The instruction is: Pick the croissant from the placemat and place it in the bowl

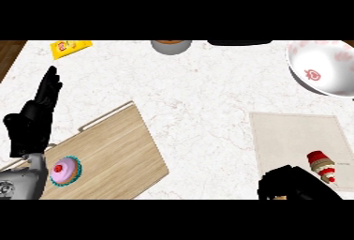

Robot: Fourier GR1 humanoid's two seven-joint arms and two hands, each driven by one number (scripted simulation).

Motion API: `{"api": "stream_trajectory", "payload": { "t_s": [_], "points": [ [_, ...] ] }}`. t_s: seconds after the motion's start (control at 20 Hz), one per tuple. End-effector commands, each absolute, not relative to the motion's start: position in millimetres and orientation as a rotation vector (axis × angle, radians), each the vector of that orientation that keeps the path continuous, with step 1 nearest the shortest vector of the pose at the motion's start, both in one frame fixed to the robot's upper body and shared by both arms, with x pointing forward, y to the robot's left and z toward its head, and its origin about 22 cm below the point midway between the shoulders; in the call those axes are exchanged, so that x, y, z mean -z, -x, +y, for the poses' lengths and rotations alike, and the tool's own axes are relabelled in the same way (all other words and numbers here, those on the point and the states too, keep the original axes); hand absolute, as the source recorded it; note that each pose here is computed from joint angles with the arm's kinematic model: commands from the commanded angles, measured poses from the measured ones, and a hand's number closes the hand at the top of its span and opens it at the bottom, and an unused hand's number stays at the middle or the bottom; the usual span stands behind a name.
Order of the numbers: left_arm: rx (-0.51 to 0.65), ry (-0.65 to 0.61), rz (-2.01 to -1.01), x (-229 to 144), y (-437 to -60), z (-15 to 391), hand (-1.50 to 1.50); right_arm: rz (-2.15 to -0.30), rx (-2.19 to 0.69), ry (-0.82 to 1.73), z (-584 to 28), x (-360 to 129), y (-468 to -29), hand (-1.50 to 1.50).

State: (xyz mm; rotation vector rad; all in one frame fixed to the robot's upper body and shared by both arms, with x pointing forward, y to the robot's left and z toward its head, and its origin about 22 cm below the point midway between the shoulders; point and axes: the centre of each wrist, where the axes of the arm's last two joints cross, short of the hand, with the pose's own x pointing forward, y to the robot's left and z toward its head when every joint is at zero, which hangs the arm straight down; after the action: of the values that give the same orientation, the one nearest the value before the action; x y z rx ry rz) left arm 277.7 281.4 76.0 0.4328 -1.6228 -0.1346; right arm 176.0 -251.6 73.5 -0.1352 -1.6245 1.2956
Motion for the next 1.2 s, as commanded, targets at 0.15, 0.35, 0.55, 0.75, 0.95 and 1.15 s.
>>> {"api": "stream_trajectory", "payload": {
  "t_s": [0.15, 0.35, 0.55, 0.75, 0.95, 1.15],
  "points": [
    [0.131, -0.438, -1.637, -67, -282, 281, 0.0, -1.763, -0.971, 0.304, -291, -132, -138, 1.5],
    [0.154, -0.418, -1.648, -78, -288, 256, 0.0, -1.738, -0.855, 0.481, -317, -137, -159, 1.5],
    [0.157, -0.387, -1.637, -84, -292, 271, 0.0, -1.762, -0.716, 0.485, -343, -153, -201, 1.5],
    [0.172, -0.367, -1.65, -80, -287, 261, 0.0, -1.759, -0.603, 0.505, -369, -140, -235, 1.5],
    [0.17, -0.38, -1.664, -87, -284, 249, 0.0, -1.775, -0.523, 0.539, -402, -159, -272, 1.5],
    [0.173, -0.369, -1.644, -76, -290, 262, 0.0, -1.796, -0.464, 0.549, -431, -146, -304, 1.5]
  ]
}}
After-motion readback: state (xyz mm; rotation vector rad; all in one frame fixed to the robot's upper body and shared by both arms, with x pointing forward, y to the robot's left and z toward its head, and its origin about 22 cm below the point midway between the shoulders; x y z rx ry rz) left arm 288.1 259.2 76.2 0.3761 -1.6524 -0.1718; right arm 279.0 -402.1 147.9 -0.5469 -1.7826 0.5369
